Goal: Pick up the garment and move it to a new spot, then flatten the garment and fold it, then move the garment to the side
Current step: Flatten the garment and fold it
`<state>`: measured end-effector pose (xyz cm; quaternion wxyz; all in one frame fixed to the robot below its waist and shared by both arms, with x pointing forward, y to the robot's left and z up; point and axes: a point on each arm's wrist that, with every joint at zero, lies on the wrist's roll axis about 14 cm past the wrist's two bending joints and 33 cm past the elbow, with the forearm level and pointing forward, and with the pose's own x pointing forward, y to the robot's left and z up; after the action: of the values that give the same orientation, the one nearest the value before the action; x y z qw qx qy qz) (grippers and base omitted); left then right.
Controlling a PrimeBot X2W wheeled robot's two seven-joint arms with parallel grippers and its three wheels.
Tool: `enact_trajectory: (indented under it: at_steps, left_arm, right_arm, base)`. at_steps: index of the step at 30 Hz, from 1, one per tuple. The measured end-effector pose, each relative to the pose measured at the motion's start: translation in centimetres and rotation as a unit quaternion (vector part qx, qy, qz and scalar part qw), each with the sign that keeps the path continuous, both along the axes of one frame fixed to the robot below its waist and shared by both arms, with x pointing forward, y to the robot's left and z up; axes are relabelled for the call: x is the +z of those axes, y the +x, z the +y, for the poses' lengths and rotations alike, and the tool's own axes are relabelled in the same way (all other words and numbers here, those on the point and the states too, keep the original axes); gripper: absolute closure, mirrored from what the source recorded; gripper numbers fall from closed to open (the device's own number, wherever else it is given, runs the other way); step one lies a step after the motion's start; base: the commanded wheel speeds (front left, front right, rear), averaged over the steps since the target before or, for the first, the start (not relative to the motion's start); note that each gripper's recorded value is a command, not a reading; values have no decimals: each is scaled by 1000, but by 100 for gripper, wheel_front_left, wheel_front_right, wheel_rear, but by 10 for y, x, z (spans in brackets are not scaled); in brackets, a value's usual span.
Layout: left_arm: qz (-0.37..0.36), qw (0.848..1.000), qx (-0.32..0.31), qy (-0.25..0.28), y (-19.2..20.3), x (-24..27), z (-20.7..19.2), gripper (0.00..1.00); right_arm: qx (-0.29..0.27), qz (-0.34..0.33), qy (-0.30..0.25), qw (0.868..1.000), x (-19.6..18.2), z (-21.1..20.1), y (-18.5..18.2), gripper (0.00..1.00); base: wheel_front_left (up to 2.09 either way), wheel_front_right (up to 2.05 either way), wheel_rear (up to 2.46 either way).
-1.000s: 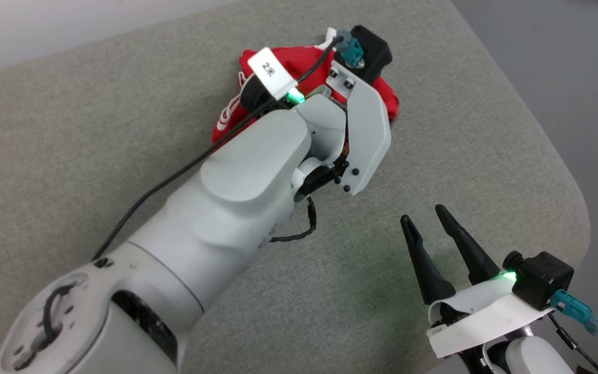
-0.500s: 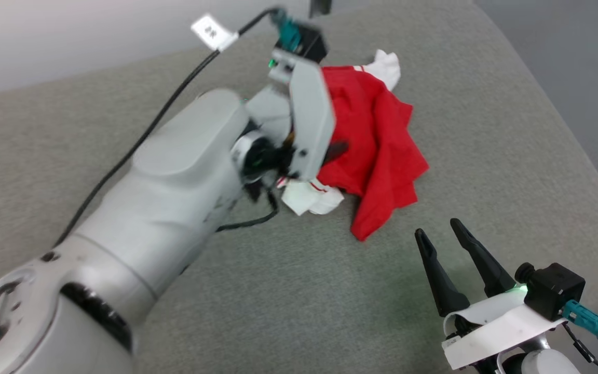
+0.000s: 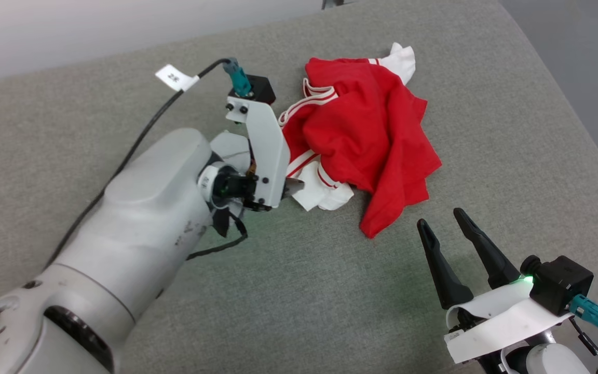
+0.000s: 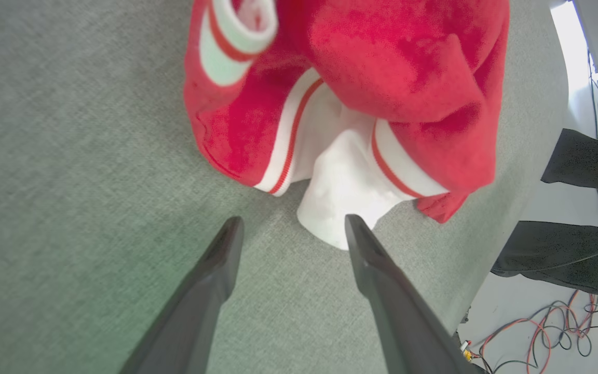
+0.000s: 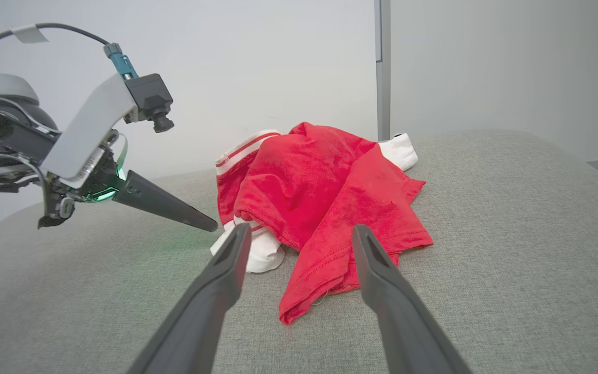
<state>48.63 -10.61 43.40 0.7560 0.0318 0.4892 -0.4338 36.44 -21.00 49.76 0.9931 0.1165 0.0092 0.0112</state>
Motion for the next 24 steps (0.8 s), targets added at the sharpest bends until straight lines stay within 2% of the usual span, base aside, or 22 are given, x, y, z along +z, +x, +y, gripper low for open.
enact_trajectory:
  at_steps: [12,13,15,16,24]
  left_arm:
    - [36,999,-18,-6,-17,-17,-19,0]
    - [37,999,-18,-6,-17,-17,-20,26]
    - [43,999,-17,-15,-18,-17,-23,85]
    - [44,999,-17,-17,-18,-17,-24,100]
    - [42,998,9,-52,-13,-2,-24,100]
  right_arm:
    - [-11,4,2,1000,-4,-6,1,0]
    - [-12,5,2,1000,-4,-6,1,0]
    - [-15,4,3,1000,-4,-8,1,0]
    - [-15,5,3,1000,-5,-8,1,0]
    - [-16,-2,1,1000,-1,-11,3,0]
  base:
    - [0,0,0]
    - [0,0,0]
    - [0,0,0]
    - [0,0,0]
    - [0,0,0]
